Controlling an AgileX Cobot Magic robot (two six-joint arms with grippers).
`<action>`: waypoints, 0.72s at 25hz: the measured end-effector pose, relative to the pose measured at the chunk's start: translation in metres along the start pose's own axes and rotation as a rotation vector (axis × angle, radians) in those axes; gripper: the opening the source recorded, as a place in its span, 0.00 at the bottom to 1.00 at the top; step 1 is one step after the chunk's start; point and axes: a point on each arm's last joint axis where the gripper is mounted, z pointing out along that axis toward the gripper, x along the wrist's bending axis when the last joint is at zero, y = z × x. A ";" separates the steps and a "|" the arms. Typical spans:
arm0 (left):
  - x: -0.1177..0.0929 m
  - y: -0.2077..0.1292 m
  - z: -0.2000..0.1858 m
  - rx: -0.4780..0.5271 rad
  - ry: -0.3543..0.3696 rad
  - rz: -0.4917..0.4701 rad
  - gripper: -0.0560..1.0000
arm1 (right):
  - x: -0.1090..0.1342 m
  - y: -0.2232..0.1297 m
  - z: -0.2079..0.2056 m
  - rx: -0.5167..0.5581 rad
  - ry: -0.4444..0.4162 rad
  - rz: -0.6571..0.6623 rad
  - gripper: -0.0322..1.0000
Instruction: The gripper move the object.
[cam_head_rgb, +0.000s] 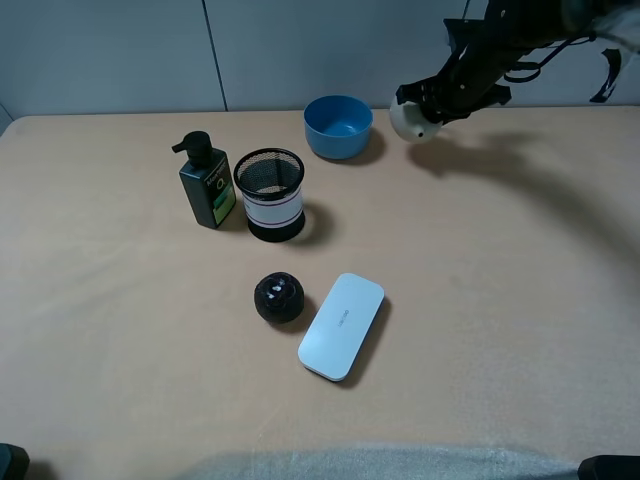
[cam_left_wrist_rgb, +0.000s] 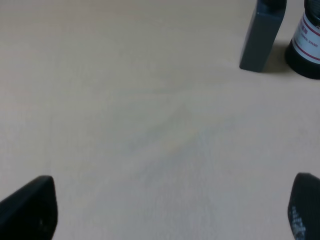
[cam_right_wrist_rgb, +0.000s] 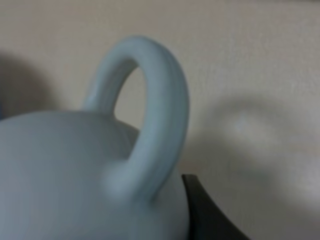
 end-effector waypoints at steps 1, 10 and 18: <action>0.000 0.000 0.000 0.000 0.000 0.000 0.93 | 0.000 -0.001 0.003 -0.001 -0.002 -0.002 0.06; 0.000 0.000 0.000 0.000 0.000 0.000 0.93 | -0.003 -0.010 0.019 0.030 -0.011 -0.015 0.06; 0.000 0.000 0.000 0.000 0.000 0.000 0.93 | -0.003 -0.010 0.019 0.029 -0.012 -0.016 0.10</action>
